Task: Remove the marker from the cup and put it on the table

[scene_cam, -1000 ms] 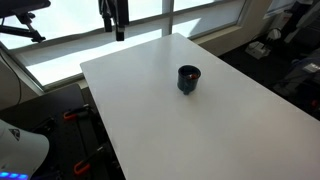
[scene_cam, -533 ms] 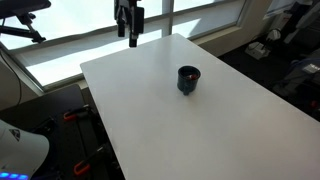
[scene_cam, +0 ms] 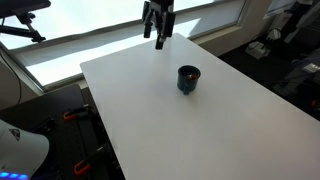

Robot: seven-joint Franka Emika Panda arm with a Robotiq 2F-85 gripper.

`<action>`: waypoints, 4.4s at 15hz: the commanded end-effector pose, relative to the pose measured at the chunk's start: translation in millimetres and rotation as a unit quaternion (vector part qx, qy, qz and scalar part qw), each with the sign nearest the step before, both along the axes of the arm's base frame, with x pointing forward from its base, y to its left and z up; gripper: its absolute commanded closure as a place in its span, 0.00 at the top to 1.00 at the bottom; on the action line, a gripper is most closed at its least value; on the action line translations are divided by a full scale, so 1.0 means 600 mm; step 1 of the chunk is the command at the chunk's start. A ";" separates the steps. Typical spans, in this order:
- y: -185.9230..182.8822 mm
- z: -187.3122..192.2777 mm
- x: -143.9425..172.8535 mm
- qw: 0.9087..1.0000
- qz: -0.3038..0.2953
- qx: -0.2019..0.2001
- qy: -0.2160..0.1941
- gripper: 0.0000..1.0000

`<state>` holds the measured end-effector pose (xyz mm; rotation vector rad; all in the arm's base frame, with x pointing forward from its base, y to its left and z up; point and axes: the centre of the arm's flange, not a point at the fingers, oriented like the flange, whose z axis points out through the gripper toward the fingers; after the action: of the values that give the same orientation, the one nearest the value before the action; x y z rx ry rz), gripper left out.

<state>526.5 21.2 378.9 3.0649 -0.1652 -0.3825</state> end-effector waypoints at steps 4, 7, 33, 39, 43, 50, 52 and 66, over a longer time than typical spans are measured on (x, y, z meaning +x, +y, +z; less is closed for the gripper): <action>0.001 -0.002 0.005 1.000 0.000 0.000 0.001 1.00; 0.001 -0.004 0.010 1.000 -0.004 -0.003 0.000 1.00; -0.102 -0.149 0.188 0.992 -0.097 -0.008 0.078 1.00; -0.123 -0.205 0.253 0.988 -0.117 -0.019 0.096 1.00; -0.127 -0.223 0.233 0.990 -0.107 -0.021 0.092 1.00; -0.132 -0.234 0.254 0.988 -0.114 -0.023 0.098 1.00; -0.134 -0.242 0.260 0.988 -0.114 -0.021 0.101 1.00; -0.144 -0.275 0.278 0.989 -0.114 -0.022 0.094 1.00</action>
<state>689.8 -64.0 216.2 2.9518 -0.5008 -0.6559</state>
